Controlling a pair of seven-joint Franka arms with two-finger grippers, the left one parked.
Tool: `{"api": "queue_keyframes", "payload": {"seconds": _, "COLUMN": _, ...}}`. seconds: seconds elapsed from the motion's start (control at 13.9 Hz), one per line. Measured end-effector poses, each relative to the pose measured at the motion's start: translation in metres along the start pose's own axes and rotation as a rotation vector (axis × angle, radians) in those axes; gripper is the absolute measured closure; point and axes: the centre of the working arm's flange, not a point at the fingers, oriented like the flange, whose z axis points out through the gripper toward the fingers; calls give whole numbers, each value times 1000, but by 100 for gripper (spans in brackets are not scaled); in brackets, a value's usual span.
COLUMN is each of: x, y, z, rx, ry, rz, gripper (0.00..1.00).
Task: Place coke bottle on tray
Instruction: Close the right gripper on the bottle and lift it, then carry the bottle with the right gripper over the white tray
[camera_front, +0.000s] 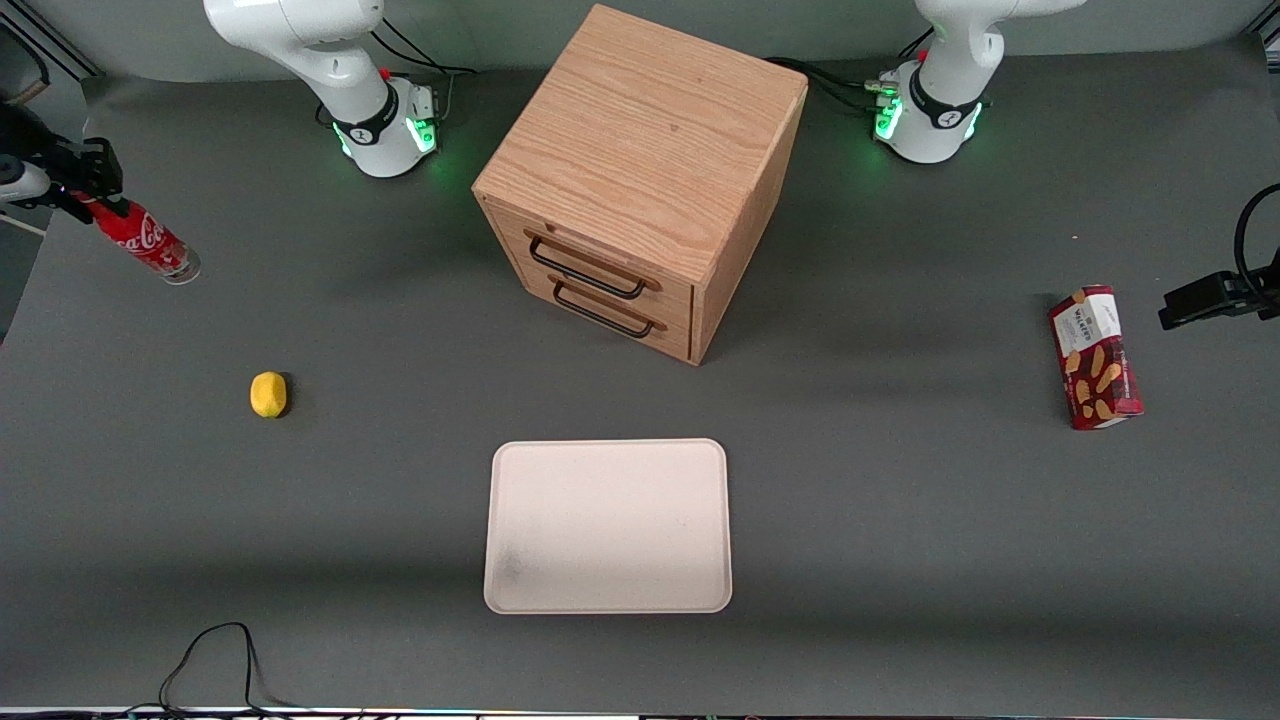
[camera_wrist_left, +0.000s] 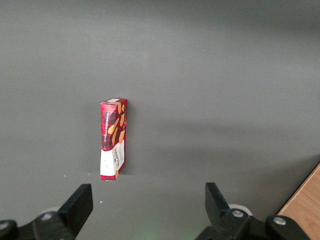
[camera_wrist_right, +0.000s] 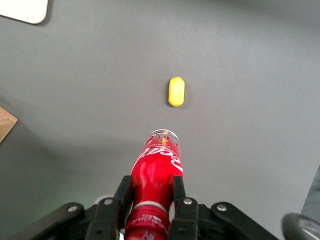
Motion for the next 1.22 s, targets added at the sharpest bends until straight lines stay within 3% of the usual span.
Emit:
{"api": "queue_keyframes", "payload": {"seconds": 0.29, "x": 50, "y": -10, "z": -5, "rx": 37, "ry": 18, "rz": -24, "gripper": 63}}
{"api": "queue_keyframes", "payload": {"seconds": 0.5, "x": 107, "y": -39, "z": -12, "rx": 76, "ry": 55, "rz": -74, "gripper": 63}}
{"api": "queue_keyframes", "payload": {"seconds": 0.72, "x": 174, "y": -84, "z": -13, "rx": 68, "ry": 81, "rz": -141, "gripper": 63}}
{"api": "queue_keyframes", "payload": {"seconds": 0.79, "x": 213, "y": -114, "z": -4, "rx": 62, "ry": 89, "rz": -157, "gripper": 63}}
{"api": "queue_keyframes", "payload": {"seconds": 1.08, "x": 290, "y": -198, "z": 25, "rx": 33, "ry": 122, "rz": -119, "gripper": 63}}
{"api": "queue_keyframes", "payload": {"seconds": 1.22, "x": 309, "y": -235, "z": 42, "rx": 30, "ry": 130, "rz": -79, "gripper": 63}}
